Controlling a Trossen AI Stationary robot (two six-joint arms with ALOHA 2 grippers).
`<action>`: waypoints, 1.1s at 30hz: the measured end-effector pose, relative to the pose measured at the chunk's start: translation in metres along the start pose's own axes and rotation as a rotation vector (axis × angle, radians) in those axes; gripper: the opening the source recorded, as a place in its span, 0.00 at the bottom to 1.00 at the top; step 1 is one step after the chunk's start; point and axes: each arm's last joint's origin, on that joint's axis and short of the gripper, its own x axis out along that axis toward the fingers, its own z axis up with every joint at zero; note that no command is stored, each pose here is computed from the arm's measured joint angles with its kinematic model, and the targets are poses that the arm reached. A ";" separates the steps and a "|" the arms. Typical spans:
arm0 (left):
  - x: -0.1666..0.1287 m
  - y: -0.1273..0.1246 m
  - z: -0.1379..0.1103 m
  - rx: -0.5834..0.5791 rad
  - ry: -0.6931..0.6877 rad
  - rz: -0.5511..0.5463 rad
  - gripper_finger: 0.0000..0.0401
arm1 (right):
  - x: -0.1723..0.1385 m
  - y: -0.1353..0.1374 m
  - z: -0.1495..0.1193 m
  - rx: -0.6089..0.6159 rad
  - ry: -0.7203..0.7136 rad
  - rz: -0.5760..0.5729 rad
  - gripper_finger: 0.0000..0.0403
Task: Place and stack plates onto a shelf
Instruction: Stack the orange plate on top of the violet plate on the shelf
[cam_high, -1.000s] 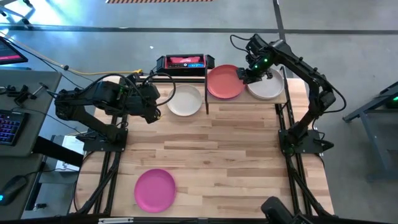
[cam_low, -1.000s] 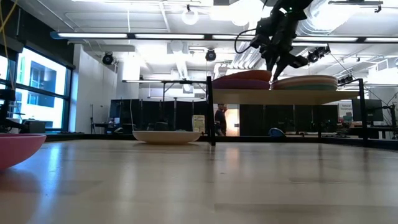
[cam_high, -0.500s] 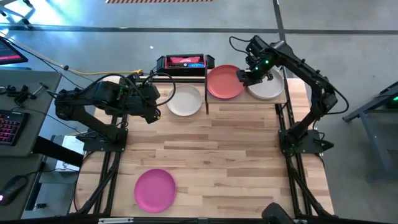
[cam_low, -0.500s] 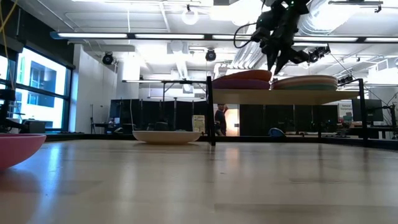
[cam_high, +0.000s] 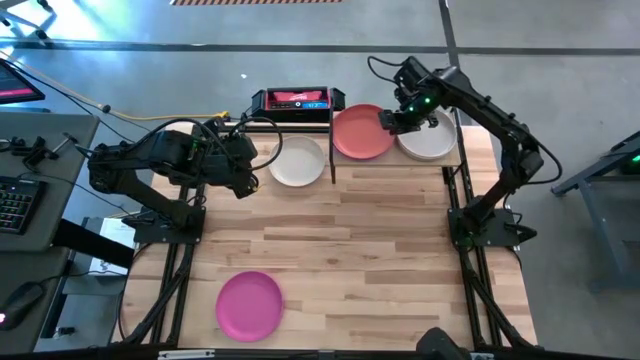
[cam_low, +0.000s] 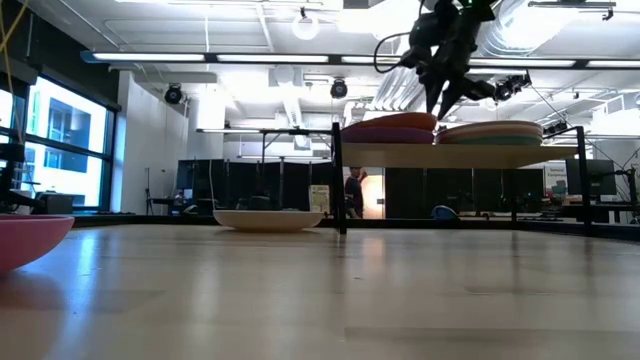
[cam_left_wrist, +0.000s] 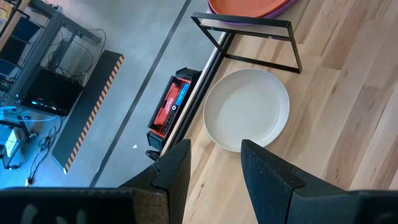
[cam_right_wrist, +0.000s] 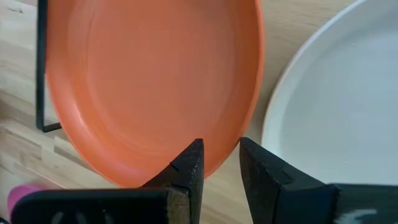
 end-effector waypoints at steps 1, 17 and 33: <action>0.000 0.000 0.000 0.000 0.000 0.000 0.33 | 0.001 0.000 0.000 0.001 -0.001 -0.005 0.20; 0.000 0.000 0.000 0.000 0.000 0.000 0.33 | 0.016 0.014 -0.003 -0.019 0.033 -0.032 0.20; 0.000 -0.001 0.000 0.001 0.011 -0.033 0.33 | -0.002 0.010 -0.015 -0.016 0.029 -0.037 0.20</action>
